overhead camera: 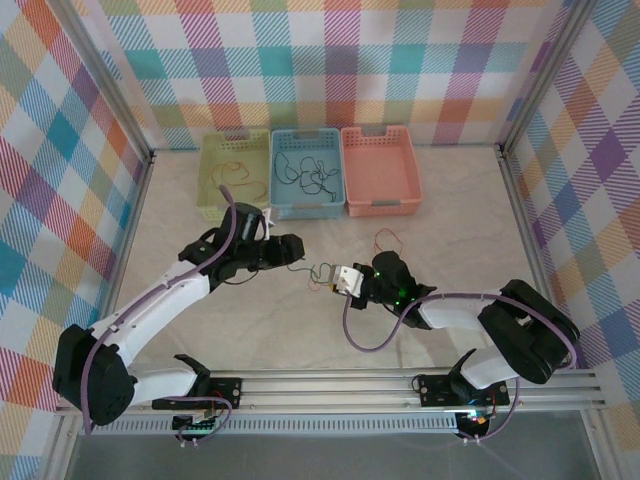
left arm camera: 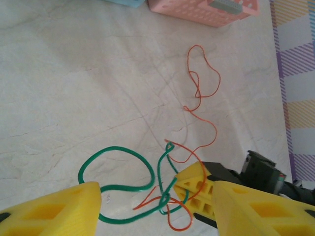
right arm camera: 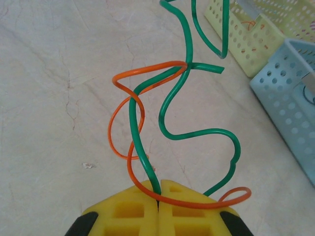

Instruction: Untangle the cables

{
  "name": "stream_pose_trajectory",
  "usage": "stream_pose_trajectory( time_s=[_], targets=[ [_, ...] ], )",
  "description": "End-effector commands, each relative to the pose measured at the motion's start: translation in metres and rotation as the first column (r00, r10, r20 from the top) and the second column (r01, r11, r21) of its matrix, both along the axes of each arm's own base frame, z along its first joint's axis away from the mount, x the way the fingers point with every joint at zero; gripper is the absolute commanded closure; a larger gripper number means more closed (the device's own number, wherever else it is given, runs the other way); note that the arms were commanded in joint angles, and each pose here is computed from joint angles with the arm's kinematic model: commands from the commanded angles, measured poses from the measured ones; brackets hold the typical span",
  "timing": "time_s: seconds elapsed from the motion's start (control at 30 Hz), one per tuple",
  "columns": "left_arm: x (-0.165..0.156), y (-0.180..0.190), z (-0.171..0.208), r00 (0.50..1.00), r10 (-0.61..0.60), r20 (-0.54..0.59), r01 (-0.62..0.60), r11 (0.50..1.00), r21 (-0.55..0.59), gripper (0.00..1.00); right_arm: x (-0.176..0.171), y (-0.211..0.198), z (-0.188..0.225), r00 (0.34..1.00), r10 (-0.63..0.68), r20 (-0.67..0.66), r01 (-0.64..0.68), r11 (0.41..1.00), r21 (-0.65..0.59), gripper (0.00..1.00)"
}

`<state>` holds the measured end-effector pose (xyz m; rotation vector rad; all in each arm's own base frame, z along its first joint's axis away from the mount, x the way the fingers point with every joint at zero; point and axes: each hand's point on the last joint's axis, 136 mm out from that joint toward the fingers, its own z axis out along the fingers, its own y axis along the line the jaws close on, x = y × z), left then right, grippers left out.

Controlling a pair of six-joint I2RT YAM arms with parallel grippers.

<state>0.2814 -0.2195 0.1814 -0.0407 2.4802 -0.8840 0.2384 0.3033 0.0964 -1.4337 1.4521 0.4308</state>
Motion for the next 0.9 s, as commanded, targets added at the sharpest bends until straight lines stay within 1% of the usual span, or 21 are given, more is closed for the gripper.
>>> stream_pose_trajectory(
  time_s=[0.0,0.13,0.27,0.4,0.5,0.57,0.63,0.73,0.8,0.87],
  targets=[
    [0.004,-0.001,0.005,0.997,-0.005,0.08,0.006,1.0,-0.013,0.39,0.004,0.003,0.016,0.994,0.003,0.108,-0.006,1.0,0.022,1.0],
    [0.001,0.008,0.005,0.995,0.021,0.096,-0.021,1.0,-0.001,0.39,0.005,0.002,0.018,0.993,-0.004,0.116,0.001,1.0,0.027,1.0],
    [-0.002,0.023,0.0,0.991,0.086,0.102,-0.089,0.996,0.029,0.39,0.006,0.003,0.019,0.994,-0.005,0.111,0.002,1.0,0.03,1.0],
    [-0.009,0.022,0.005,0.991,0.087,0.104,-0.085,0.996,-0.023,0.4,0.007,0.003,0.019,0.994,-0.015,0.107,0.012,0.999,0.032,1.0],
    [-0.013,0.025,0.003,0.99,0.1,0.102,-0.098,0.995,-0.03,0.4,0.006,0.001,0.022,0.992,-0.017,0.126,0.011,0.999,0.045,1.0],
    [-0.009,0.025,0.011,0.985,0.116,0.131,-0.109,0.992,-0.06,0.43,0.004,0.002,0.023,0.992,-0.002,0.127,-0.005,0.999,0.047,1.0],
    [-0.011,0.021,0.013,0.986,0.106,0.131,-0.094,0.991,-0.09,0.49,0.0,0.003,0.023,0.991,0.02,0.131,-0.027,0.998,0.051,1.0],
    [-0.011,0.026,0.016,0.981,0.131,0.141,-0.119,0.989,-0.087,0.56,-0.003,0.003,0.027,0.988,0.025,0.15,-0.035,0.997,0.07,1.0],
    [-0.011,0.033,0.02,0.975,0.157,0.157,-0.147,0.986,-0.075,0.56,-0.004,0.001,0.032,0.984,0.021,0.179,-0.038,0.995,0.094,1.0],
    [-0.013,0.037,0.025,0.969,0.177,0.175,-0.163,0.982,-0.094,0.54,-0.007,0.002,0.034,0.981,0.035,0.192,-0.056,0.993,0.107,1.0]
  ],
)
